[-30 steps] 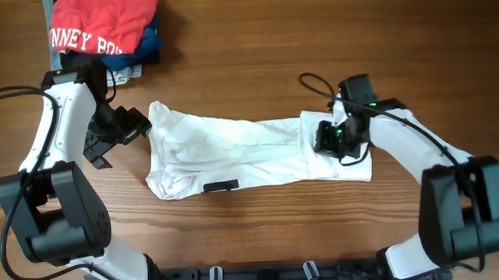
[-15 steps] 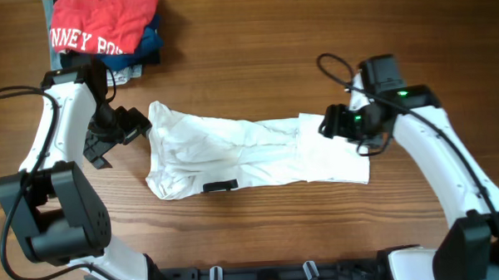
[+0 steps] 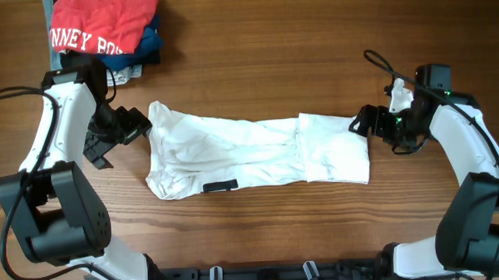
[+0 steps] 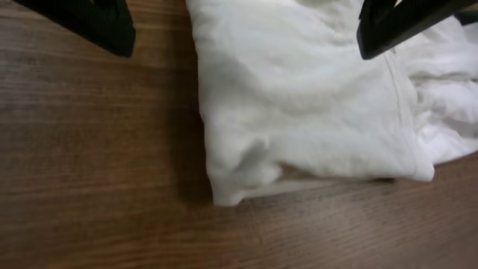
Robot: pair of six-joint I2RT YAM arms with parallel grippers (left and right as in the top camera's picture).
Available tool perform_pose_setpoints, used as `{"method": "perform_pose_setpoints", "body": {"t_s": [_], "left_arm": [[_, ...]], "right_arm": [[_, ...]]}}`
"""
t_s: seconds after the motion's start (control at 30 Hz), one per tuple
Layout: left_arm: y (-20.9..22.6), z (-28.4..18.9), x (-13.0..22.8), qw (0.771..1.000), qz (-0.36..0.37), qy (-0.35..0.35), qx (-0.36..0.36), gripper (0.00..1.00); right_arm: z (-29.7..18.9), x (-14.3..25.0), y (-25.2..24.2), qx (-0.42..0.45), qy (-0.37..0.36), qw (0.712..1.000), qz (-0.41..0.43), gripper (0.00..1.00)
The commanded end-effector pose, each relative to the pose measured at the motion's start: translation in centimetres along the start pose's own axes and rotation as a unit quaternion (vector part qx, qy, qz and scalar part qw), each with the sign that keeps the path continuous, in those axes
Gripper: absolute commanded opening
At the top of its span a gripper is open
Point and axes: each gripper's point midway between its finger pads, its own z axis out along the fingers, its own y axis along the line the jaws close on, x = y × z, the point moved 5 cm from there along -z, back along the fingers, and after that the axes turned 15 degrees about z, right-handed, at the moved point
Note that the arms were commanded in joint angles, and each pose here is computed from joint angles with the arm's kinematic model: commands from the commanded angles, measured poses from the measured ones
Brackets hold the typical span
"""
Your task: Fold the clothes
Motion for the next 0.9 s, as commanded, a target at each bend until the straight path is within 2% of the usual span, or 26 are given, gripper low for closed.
{"method": "perform_pose_setpoints", "body": {"t_s": [0.0, 0.27, 0.43, 0.57, 0.6, 0.63, 0.7, 0.8, 0.87], "left_arm": [[-0.5, -0.5, -0.2, 1.000, -0.001, -0.004, 0.019, 1.00], [-0.6, -0.5, -0.2, 1.000, 0.000, -0.005, 0.020, 1.00], [-0.6, -0.5, -0.2, 1.000, 0.000, -0.005, 0.020, 1.00], [-0.6, -0.5, -0.2, 1.000, 0.000, -0.005, 0.020, 1.00], [-0.6, -0.5, -0.2, 1.000, -0.001, -0.005, 0.020, 1.00], [-0.6, -0.5, -0.2, 1.000, -0.001, -0.005, 0.020, 1.00], [-0.6, -0.5, -0.2, 1.000, -0.001, -0.005, 0.020, 1.00], [-0.6, -0.5, -0.2, 1.000, 0.000, -0.005, 0.020, 1.00], [-0.6, -0.5, -0.2, 1.000, 0.000, -0.004, 0.020, 1.00]], "right_arm": [[1.6, 0.6, -0.1, -0.024, 0.025, 0.999, -0.007, 0.96], [4.9, 0.9, -1.9, -0.028, 0.044, 0.999, 0.004, 0.98], [5.8, 1.9, -1.5, -0.094, 0.079, 0.992, -0.015, 0.98], [6.9, 3.3, -1.0, -0.150, 0.108, 0.983, -0.018, 0.93], [6.9, 3.4, -1.0, -0.148, 0.113, 0.982, -0.002, 0.72], [6.8, 3.6, -0.9, -0.153, 0.120, 0.981, 0.014, 0.60], [6.5, 4.0, -0.3, -0.178, 0.134, 0.975, 0.024, 0.58], [6.6, 4.0, -0.4, -0.172, 0.136, 0.975, 0.035, 0.32], [6.9, 3.6, -1.2, -0.135, 0.126, 0.981, 0.058, 0.16]]}}
